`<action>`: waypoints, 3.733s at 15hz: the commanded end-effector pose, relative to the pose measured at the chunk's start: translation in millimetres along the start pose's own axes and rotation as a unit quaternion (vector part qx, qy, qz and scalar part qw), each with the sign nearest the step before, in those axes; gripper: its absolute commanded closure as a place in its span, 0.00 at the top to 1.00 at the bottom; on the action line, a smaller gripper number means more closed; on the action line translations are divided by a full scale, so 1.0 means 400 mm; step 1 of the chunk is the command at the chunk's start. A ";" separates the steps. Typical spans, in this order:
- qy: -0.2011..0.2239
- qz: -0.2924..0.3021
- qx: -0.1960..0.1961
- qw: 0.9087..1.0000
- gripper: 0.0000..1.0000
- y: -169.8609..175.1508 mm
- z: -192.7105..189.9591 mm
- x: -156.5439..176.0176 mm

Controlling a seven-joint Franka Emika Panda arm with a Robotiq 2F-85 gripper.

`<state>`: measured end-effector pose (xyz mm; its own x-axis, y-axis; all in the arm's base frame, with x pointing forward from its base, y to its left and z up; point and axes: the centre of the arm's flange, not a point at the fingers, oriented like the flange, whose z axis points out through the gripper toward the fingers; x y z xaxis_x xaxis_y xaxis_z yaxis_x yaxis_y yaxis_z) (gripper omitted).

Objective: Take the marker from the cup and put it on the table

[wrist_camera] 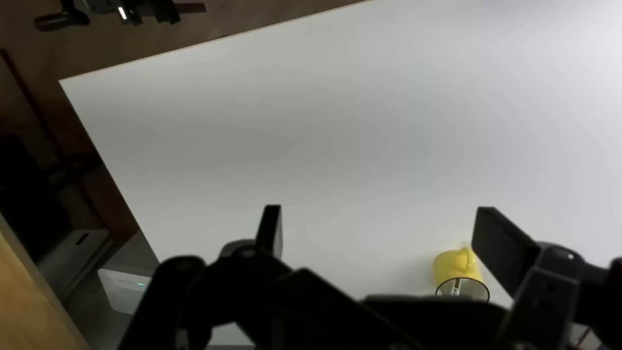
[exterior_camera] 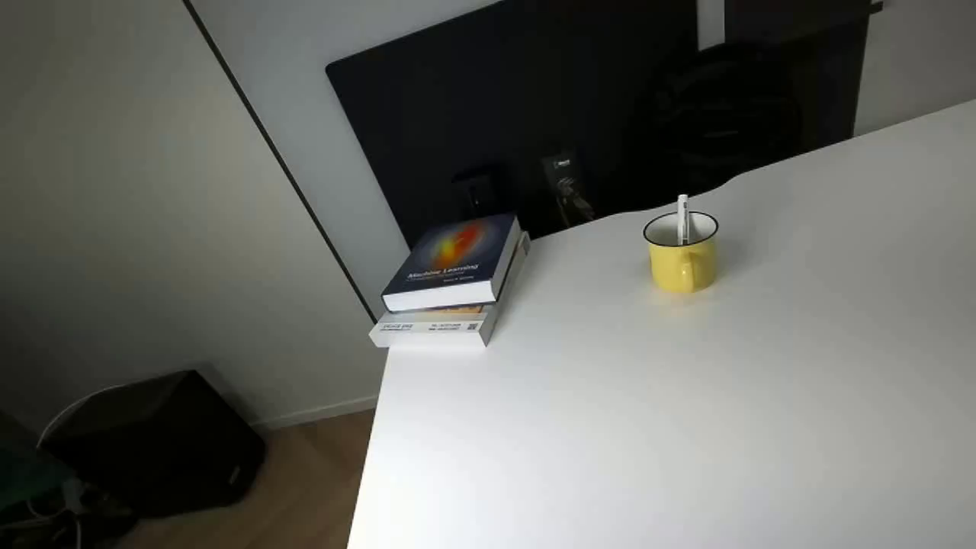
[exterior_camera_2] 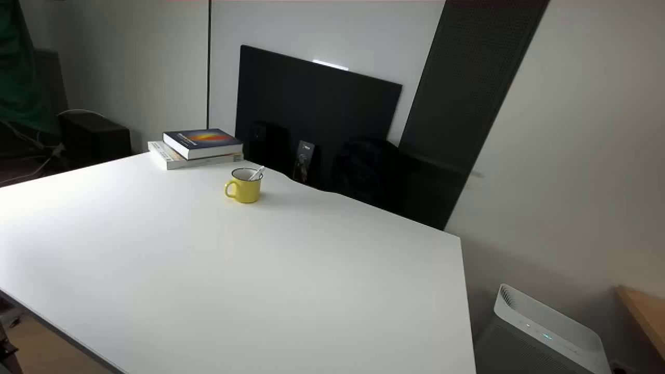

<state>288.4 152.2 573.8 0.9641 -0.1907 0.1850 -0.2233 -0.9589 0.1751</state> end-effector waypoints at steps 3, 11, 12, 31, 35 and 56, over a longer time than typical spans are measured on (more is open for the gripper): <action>0.001 0.000 0.000 1.000 1.00 0.000 -0.001 0.000; 0.001 0.000 0.000 1.000 1.00 0.000 -0.001 0.000; 0.001 0.000 0.000 1.000 1.00 0.000 -0.001 0.000; -0.020 0.012 0.028 0.999 1.00 0.077 0.060 0.056; -0.049 0.024 0.078 0.996 1.00 0.171 0.131 0.203; -0.177 -0.025 0.222 0.959 1.00 0.283 0.377 0.404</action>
<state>417.5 -11.5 483.4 0.9783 -0.1437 -0.1493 -0.1785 -0.9503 -0.2551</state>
